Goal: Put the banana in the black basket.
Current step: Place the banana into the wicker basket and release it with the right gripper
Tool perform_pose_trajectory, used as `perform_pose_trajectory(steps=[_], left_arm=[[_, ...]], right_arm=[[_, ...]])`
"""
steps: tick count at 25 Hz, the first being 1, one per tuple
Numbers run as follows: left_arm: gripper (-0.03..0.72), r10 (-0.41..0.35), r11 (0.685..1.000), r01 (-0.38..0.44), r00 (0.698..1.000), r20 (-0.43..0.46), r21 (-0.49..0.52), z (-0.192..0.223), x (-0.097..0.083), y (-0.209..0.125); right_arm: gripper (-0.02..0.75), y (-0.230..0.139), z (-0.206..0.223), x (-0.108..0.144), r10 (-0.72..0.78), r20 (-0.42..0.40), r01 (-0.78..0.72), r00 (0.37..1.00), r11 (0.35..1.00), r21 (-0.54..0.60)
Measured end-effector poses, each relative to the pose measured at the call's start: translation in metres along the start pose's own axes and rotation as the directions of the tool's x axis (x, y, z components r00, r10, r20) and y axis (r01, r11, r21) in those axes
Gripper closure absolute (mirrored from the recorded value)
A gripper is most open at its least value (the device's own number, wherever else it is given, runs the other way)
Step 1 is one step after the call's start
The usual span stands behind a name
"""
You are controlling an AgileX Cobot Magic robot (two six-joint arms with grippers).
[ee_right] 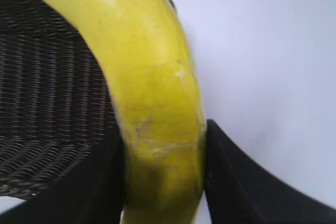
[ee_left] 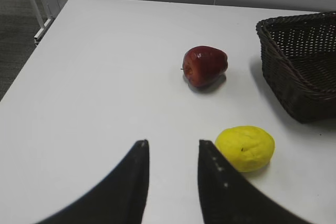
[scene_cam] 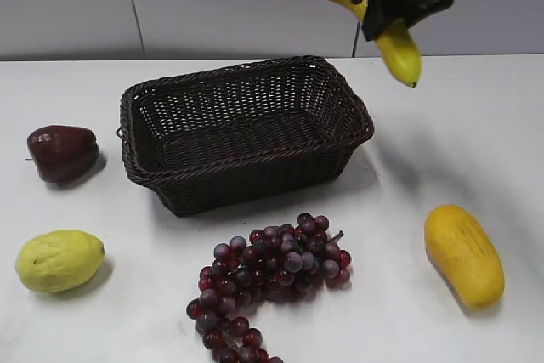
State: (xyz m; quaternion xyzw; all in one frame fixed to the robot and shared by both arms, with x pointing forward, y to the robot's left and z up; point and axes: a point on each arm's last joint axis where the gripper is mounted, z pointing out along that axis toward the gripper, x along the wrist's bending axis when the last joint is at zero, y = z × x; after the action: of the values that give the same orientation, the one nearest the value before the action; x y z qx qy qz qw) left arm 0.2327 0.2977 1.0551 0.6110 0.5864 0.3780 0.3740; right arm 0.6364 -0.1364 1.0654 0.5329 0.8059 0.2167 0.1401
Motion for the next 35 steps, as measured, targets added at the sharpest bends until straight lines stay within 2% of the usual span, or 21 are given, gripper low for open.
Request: perform_pose_trajectory(steps=[6, 11, 14, 15, 18, 20, 29, 35], left_arm=[[0.454, -0.001, 1.0, 0.001, 1.0, 0.0, 0.0, 0.0, 0.0, 0.0], [0.454, -0.001, 1.0, 0.001, 1.0, 0.0, 0.0, 0.0, 0.0, 0.0], [0.454, 0.0, 1.0, 0.0, 1.0, 0.0, 0.0, 0.0, 0.0, 0.0], [0.454, -0.002, 1.0, 0.002, 1.0, 0.0, 0.0, 0.0, 0.0, 0.0], [0.454, 0.0, 1.0, 0.0, 1.0, 0.0, 0.0, 0.0, 0.0, 0.0], [0.454, -0.002, 1.0, 0.002, 1.0, 0.0, 0.0, 0.0, 0.0, 0.0], [0.454, -0.002, 1.0, 0.002, 1.0, 0.0, 0.0, 0.0, 0.0, 0.0], [0.454, 0.0, 1.0, 0.0, 1.0, 0.0, 0.0, 0.0, 0.0, 0.0]], right_arm=[[0.4, 0.003, 0.024, 0.05, -0.163, -0.053, 0.161, 0.985, 0.986, -0.05], [0.4, -0.006, 0.059, 0.068, -0.224, -0.076, 0.225, 0.972, 0.974, -0.003], [0.384, -0.012, 0.079, 0.07, -0.225, -0.087, 0.229, 0.97, 0.973, 0.038], [0.349, -0.014, 0.084, 0.07, -0.225, -0.088, 0.23, 0.97, 0.972, 0.048], [0.164, -0.016, 0.092, 0.07, -0.226, -0.09, 0.232, 0.97, 0.971, 0.062], [0.106, -0.017, 0.094, 0.07, -0.227, -0.09, 0.233, 0.97, 0.97, 0.066], [0.093, -0.006, 0.078, 0.068, -0.245, -0.068, 0.25, 0.967, 0.964, 0.087], [0.093, 0.01, 0.04, 0.047, -0.153, -0.021, 0.154, 0.988, 0.978, 0.143]])
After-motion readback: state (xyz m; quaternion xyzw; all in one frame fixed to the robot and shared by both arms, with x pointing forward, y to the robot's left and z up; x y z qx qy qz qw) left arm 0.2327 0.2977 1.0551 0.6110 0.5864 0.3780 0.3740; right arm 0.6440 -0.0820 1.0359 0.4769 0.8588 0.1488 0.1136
